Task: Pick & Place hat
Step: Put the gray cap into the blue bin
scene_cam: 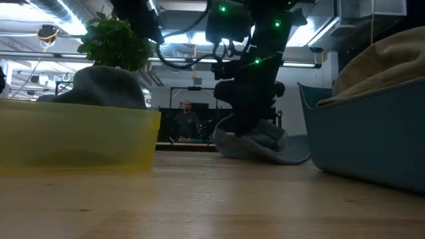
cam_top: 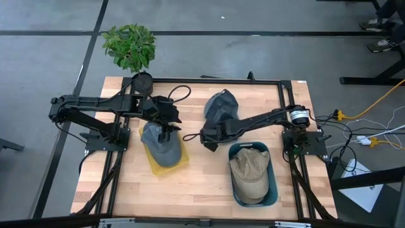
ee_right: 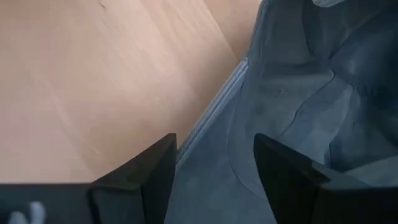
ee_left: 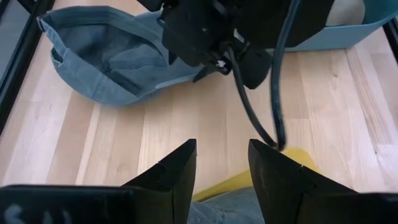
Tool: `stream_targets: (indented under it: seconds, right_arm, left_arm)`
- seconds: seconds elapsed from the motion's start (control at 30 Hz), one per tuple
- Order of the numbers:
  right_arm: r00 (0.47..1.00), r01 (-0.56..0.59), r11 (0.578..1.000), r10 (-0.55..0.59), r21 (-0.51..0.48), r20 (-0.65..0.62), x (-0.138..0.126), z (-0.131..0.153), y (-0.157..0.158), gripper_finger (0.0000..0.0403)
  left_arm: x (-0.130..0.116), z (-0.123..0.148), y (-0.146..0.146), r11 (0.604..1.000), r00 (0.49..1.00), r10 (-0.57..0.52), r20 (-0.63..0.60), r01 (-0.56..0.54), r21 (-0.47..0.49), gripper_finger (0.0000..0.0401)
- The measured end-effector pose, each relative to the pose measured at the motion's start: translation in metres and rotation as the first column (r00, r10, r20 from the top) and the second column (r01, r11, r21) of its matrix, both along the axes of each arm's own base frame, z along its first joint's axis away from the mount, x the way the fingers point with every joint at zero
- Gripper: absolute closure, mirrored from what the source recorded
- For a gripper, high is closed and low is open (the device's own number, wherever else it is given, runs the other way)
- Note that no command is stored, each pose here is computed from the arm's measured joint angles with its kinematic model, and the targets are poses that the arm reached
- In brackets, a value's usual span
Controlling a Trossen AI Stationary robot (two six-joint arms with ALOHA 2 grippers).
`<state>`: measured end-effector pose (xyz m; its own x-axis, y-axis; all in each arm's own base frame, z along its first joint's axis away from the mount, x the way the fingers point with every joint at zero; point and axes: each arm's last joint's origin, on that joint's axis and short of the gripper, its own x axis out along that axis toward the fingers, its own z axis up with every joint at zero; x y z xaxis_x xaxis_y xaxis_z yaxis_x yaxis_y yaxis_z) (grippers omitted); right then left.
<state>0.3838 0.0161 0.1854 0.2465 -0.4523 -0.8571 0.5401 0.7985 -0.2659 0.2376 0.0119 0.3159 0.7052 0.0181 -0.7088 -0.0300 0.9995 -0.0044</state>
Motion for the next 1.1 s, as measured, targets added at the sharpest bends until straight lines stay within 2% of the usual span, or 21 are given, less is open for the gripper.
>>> stream_targets:
  seconds: [0.4, 0.5, 0.63, 0.83, 0.9, 1.1]
  right_arm:
    - [0.992, 0.109, 0.993, -0.110, -0.035, -0.055, -0.009, -0.002, -0.014, 0.0190]
    - [0.988, 0.144, 0.988, -0.146, -0.047, -0.048, -0.010, -0.002, -0.016, 0.0201]
    - [0.984, 0.167, 0.985, -0.170, -0.053, -0.052, -0.012, -0.003, -0.019, 0.0252]
    - [0.985, 0.163, 0.985, -0.166, -0.050, -0.054, -0.012, -0.003, -0.019, 0.0380]
    - [0.985, 0.160, 0.986, -0.162, -0.042, -0.058, -0.012, -0.003, -0.019, 0.0393]
    - [0.989, 0.126, 0.992, -0.125, 0.009, -0.077, -0.012, -0.002, -0.017, 0.0399]
  left_arm:
    - [0.000, 0.000, 0.000, 1.000, 1.000, 0.000, 0.000, 0.000, 0.000, 0.0260]
    - [0.000, 0.000, 0.000, 1.000, 1.000, 0.000, 0.000, 0.000, 0.000, 0.0260]
    - [0.000, 0.000, 0.000, 1.000, 1.000, -0.001, 0.000, 0.001, 0.000, 0.0260]
    - [0.000, 0.000, 0.000, 1.000, 1.000, -0.001, 0.000, 0.001, 0.000, 0.0260]
    - [0.000, 0.000, 0.000, 1.000, 1.000, 0.000, -0.001, 0.000, 0.000, 0.0260]
    - [-0.001, 0.001, -0.005, 1.000, 1.000, -0.021, 0.004, 0.021, 0.012, 0.0270]
